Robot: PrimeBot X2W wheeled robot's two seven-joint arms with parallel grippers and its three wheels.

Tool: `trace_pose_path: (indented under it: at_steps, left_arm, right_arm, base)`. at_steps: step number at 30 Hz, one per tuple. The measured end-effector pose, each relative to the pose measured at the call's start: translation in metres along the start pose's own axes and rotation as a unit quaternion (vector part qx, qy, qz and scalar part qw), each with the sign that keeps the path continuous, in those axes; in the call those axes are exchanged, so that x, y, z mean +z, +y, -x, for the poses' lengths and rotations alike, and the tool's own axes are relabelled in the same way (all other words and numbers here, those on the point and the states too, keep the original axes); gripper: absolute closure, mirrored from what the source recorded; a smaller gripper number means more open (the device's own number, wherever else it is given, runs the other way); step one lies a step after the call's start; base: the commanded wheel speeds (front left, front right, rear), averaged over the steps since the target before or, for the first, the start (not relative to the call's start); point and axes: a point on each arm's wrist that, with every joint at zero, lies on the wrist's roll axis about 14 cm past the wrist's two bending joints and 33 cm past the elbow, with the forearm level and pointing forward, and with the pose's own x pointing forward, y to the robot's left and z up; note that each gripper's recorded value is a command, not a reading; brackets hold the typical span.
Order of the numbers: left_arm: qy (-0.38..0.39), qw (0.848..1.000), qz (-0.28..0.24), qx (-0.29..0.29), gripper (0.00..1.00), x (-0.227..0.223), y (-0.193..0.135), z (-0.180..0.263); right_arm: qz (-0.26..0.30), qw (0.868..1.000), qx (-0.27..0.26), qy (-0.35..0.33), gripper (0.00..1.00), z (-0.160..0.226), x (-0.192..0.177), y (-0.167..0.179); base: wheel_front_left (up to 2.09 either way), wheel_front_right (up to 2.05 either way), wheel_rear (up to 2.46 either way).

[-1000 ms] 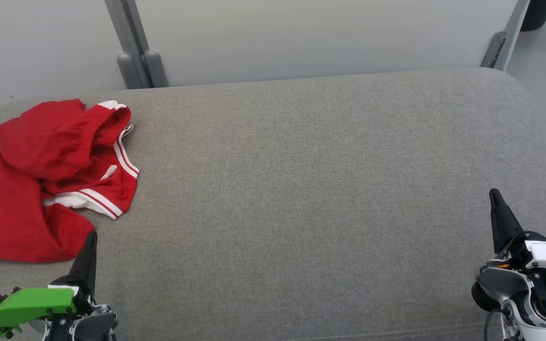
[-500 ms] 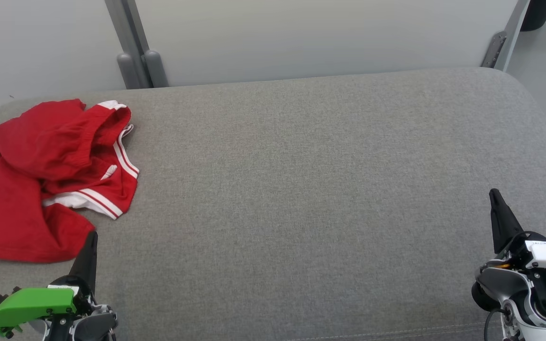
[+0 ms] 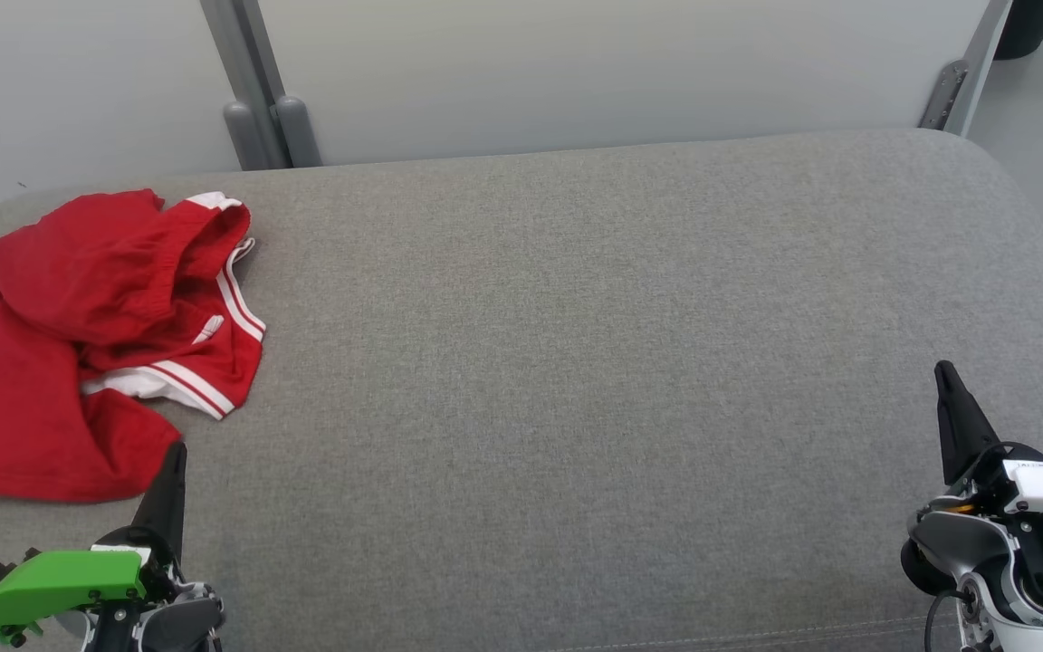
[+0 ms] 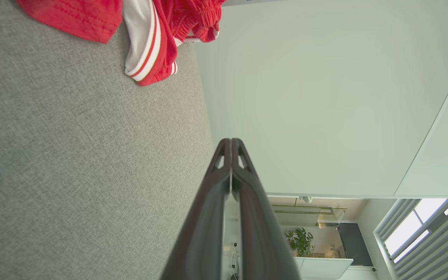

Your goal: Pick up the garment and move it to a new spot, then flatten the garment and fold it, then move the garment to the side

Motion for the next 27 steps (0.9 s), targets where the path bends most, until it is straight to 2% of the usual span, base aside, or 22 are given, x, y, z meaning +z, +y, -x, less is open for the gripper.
trace_pose_path:
  at_steps: [27]
  left_arm:
    - [0.000, 1.000, 0.000, 0.000, 1.00, 0.0001, 0.0000, 0.0000]
  right_arm:
    - [0.000, 1.000, 0.000, 0.000, 1.00, 0.0000, 0.0000, 0.0000]
  base:
    - [0.00, 0.00, 0.00]
